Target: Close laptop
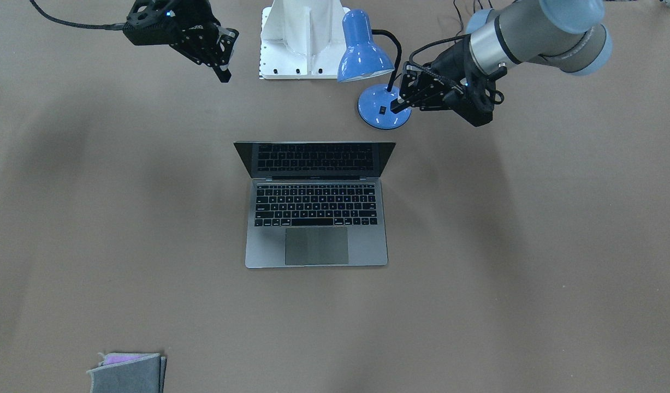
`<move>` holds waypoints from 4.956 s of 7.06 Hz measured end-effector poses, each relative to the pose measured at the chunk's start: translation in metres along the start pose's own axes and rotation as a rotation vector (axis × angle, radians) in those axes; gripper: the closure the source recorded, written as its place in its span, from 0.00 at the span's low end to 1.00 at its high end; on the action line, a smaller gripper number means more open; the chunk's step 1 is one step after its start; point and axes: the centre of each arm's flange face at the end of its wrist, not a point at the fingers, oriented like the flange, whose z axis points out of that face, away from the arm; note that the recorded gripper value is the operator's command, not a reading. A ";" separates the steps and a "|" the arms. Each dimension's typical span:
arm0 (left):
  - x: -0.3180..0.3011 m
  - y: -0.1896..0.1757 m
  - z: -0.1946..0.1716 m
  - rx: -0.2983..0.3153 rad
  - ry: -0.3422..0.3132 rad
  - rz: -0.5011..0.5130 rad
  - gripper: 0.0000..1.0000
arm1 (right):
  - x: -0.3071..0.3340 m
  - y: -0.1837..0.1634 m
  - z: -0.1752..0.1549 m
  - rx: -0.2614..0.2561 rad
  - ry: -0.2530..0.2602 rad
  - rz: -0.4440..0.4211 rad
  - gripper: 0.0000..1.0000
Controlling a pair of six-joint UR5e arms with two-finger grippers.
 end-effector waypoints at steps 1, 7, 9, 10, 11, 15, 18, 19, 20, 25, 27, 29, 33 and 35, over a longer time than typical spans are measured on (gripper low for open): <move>0.001 0.000 0.005 0.004 -0.004 -0.004 1.00 | -0.013 -0.002 0.009 0.011 0.001 0.000 1.00; 0.000 -0.018 0.024 0.032 -0.027 -0.015 1.00 | -0.057 -0.046 0.066 0.083 0.027 0.022 1.00; -0.003 -0.023 0.029 0.037 -0.036 -0.020 1.00 | -0.055 -0.057 0.081 0.090 0.048 0.025 1.00; -0.006 -0.027 0.032 0.043 -0.044 -0.024 1.00 | -0.055 -0.060 0.086 0.091 0.056 0.024 1.00; -0.006 -0.033 0.037 0.049 -0.050 -0.027 1.00 | -0.057 -0.065 0.090 0.096 0.062 0.022 1.00; -0.008 -0.056 0.053 0.065 -0.075 -0.007 1.00 | -0.063 -0.098 0.097 0.127 0.090 0.019 1.00; -0.015 -0.080 0.063 0.103 -0.112 0.003 1.00 | -0.082 -0.133 0.115 0.151 0.126 0.039 1.00; -0.014 -0.089 0.068 0.112 -0.121 0.000 1.00 | -0.084 -0.141 0.123 0.156 0.127 0.042 1.00; -0.014 -0.098 0.071 0.122 -0.130 -0.002 1.00 | -0.083 -0.149 0.133 0.160 0.126 0.044 1.00; -0.033 -0.148 0.083 0.187 -0.232 0.008 1.00 | -0.074 -0.170 0.161 0.164 0.152 0.041 1.00; -0.037 -0.163 0.088 0.201 -0.266 0.004 1.00 | -0.072 -0.178 0.179 0.165 0.150 0.040 1.00; -0.044 -0.170 0.095 0.212 -0.291 -0.006 1.00 | -0.073 -0.184 0.193 0.165 0.157 0.042 1.00; -0.059 -0.174 0.114 0.230 -0.342 0.002 1.00 | -0.072 -0.189 0.212 0.160 0.168 0.043 1.00; -0.071 -0.172 0.131 0.242 -0.384 0.025 1.00 | -0.066 -0.190 0.229 0.156 0.176 0.040 1.00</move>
